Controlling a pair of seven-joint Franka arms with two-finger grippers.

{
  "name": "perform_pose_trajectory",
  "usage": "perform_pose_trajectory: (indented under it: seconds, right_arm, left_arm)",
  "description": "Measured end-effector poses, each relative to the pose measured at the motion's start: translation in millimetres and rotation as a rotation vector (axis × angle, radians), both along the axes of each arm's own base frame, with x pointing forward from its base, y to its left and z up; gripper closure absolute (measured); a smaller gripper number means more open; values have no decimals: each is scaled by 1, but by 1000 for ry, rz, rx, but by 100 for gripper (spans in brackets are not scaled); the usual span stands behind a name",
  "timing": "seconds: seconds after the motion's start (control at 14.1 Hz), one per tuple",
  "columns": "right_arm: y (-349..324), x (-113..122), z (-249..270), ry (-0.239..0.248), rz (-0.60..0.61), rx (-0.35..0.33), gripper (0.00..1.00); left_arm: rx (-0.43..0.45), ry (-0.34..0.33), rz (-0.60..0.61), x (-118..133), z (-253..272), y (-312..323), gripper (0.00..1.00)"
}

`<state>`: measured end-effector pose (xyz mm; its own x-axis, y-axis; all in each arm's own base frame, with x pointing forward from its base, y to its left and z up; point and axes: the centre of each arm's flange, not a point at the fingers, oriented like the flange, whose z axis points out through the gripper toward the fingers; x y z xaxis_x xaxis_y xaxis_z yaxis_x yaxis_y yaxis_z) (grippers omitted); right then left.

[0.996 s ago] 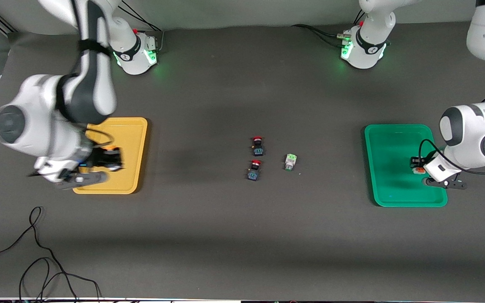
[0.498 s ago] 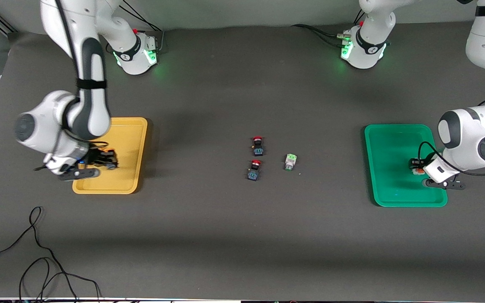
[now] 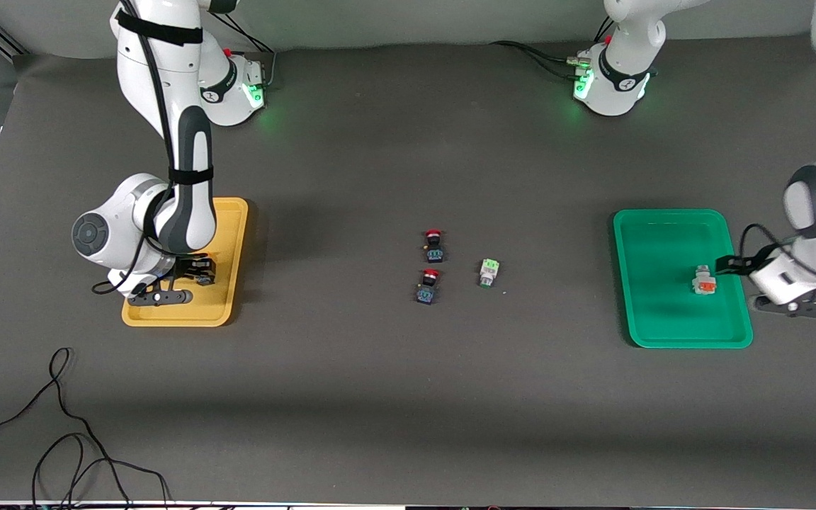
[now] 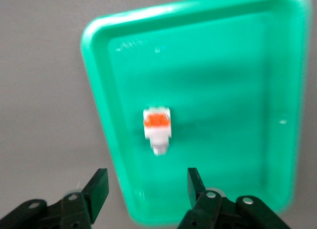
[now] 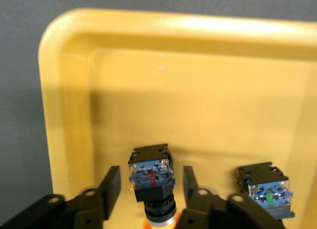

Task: Place green and yellow buttons in trays
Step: 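Open both grippers, releasing the buttons into the yellow and green trays, then raise the right gripper away while the left gripper reaches the green-capped button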

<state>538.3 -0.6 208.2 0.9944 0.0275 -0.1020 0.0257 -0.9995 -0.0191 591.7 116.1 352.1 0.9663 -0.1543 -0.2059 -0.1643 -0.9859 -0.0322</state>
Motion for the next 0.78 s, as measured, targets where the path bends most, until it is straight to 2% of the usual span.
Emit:
perform_pose_trajectory:
  seconds: [0.21, 0.28, 0.43, 0.64, 0.78]
  right_arm:
    - [7, 16, 27, 2, 13, 37, 7]
    - [9, 24, 45, 8, 22, 41, 0]
    - [17, 41, 92, 32, 37, 40, 0]
    - [31, 54, 167, 50, 56, 62, 0]
    - [38, 57, 208, 51, 75, 53, 0]
  left_arm:
    - [-43, 29, -8, 10, 103, -32, 24]
    - [-56, 31, -4, 12, 130, -45, 15]
    - [-65, 26, 39, 15, 159, -82, 0]
    - [-70, 26, 77, 17, 159, -172, 0]
    - [-69, 20, 81, 16, 147, -233, 0]
